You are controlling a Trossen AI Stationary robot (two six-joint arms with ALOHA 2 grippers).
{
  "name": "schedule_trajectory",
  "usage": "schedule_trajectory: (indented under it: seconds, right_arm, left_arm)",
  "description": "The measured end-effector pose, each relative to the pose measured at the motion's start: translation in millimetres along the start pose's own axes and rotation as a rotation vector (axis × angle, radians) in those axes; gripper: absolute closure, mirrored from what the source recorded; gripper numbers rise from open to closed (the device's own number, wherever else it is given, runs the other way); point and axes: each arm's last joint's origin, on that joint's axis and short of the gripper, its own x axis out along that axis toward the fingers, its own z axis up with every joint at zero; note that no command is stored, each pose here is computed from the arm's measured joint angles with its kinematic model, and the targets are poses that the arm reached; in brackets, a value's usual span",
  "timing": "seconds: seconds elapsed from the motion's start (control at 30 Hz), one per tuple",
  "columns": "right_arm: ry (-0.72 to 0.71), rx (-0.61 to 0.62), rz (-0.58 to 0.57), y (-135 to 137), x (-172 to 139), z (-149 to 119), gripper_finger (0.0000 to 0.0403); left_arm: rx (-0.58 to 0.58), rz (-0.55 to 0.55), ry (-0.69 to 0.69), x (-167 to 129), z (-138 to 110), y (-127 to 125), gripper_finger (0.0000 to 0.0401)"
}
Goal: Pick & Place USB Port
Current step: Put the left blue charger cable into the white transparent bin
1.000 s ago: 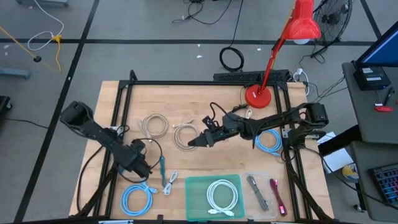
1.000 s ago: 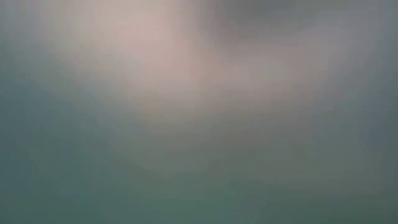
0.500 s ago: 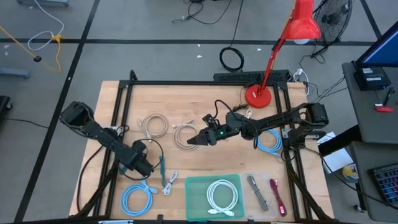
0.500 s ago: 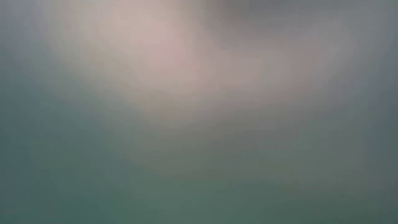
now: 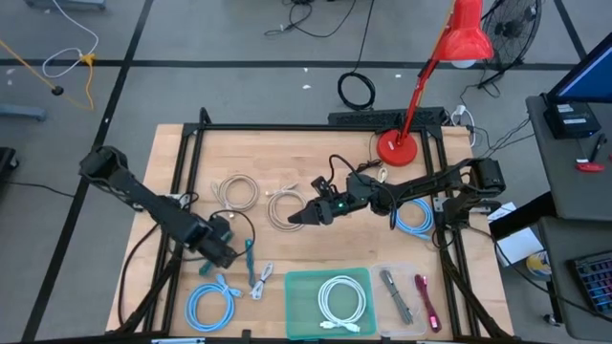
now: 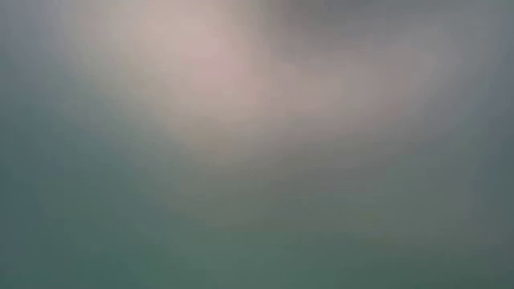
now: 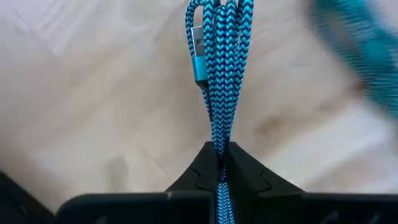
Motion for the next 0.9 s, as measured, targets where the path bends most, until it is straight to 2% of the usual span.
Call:
schedule_trajectory:
  seconds: [0.17, 0.3, 0.47, 0.67, 0.77, 0.9]
  right_arm:
    - [0.004, 0.005, 0.004, 0.6, 0.3, -0.8, 0.0273]
    - [0.008, 0.006, 0.009, 1.5, 0.7, -2.3, 0.0273]
    - [0.01, 0.004, 0.019, 5.0, 0.6, -3.7, 0.0273]
    - [-0.073, -0.005, 0.067, 14.7, 1.8, -5.9, 0.0273]
    - [-0.13, 0.004, 0.102, 21.6, 2.5, -7.9, 0.0271]
    - [-0.174, -0.027, 0.077, 21.8, 3.9, -11.4, 0.0257]
  left_arm:
    - [-0.016, -0.161, -0.087, -29.3, 2.3, -4.7, 0.0391]
    - [0.018, -0.314, -0.183, -56.8, 4.7, -9.7, 0.0391]
    - [0.043, -0.446, -0.363, -90.3, 9.1, -11.9, 0.0391]
    - [0.11, -0.519, -0.646, -125.9, 17.4, -17.6, 0.0391]
    - [0.147, -0.544, -0.736, -136.8, 24.1, -22.7, 0.0391]
    - [0.179, -0.613, -0.839, -149.0, 36.2, -31.1, 0.0391]
